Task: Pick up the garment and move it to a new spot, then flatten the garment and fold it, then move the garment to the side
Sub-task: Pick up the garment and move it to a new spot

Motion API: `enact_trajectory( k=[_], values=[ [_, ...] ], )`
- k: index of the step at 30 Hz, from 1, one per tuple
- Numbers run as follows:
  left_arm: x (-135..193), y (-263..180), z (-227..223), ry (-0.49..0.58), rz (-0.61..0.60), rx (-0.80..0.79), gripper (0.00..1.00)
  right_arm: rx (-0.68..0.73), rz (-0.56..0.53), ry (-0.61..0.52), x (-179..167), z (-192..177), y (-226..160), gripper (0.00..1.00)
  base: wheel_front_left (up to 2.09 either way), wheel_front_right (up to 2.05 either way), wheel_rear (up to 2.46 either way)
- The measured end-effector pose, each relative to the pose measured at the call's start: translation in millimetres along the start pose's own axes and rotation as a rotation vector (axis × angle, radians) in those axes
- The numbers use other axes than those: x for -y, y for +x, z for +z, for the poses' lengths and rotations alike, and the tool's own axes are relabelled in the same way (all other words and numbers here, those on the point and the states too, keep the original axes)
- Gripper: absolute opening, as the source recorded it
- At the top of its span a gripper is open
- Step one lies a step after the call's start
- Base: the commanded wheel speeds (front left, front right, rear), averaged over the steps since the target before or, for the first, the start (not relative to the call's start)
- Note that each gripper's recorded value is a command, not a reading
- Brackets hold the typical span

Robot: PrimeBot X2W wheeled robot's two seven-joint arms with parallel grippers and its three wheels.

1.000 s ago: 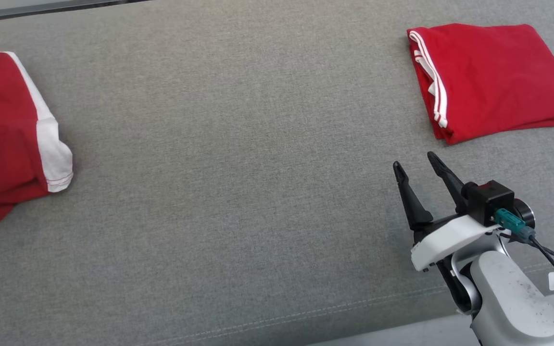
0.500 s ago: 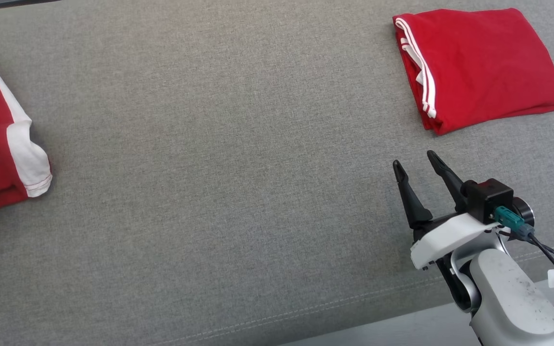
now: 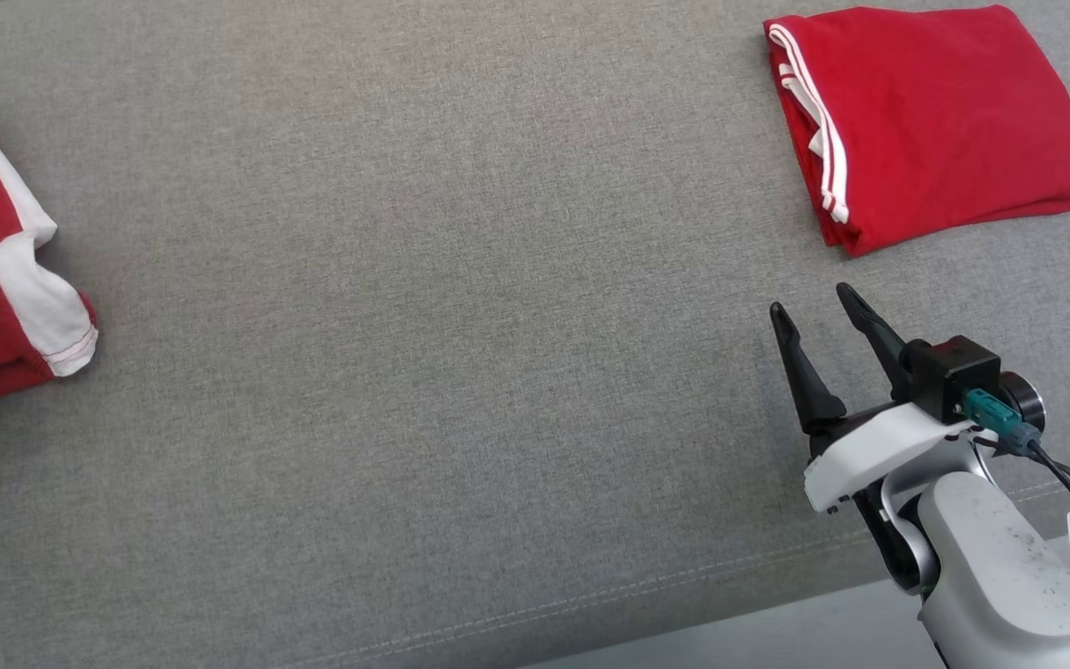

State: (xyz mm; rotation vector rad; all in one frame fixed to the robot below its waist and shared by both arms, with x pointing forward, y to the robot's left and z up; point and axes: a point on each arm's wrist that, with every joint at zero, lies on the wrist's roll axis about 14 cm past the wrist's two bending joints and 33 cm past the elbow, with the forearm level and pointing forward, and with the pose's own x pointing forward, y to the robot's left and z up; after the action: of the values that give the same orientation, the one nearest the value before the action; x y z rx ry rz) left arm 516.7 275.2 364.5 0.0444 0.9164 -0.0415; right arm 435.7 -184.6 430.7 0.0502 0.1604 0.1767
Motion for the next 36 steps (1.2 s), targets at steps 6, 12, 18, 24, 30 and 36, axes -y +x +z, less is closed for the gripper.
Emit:
enact_trajectory(
  k=[6, 12, 18, 24, 30, 36],
  values=[
    [1, -13, 33, 0.04, -0.006, 0.152, 0.0, 0.012, 0.01, -0.004, -3, 5, 1, 1.0, 0.0, 0.0, 0.0],
    [16, -33, 63, 0.089, -0.047, 0.277, 0.0, 0.039, 0.027, 0.009, -14, 14, 1, 1.0, 0.0, 0.0, 0.0],
    [44, -58, 90, 0.163, -0.117, 0.398, 0.0, 0.066, 0.036, 0.017, -20, 25, -2, 1.0, 0.0, 0.0, 0.0],
    [93, -83, 105, 0.294, -0.228, 0.487, 0.0, 0.097, 0.033, 0.027, -23, 36, -9, 1.0, 0.0, 0.0, 0.0],
    [149, -102, 108, 0.385, -0.359, 0.549, 0.0, 0.114, 0.017, 0.037, -20, 42, -15, 1.0, 0.0, 0.0, 0.0],
    [206, -121, 99, 0.45, -0.502, 0.596, 0.0, 0.128, 0.0, 0.051, -19, 45, -21, 1.0, 0.0, 0.0, 0.0]
  ],
)
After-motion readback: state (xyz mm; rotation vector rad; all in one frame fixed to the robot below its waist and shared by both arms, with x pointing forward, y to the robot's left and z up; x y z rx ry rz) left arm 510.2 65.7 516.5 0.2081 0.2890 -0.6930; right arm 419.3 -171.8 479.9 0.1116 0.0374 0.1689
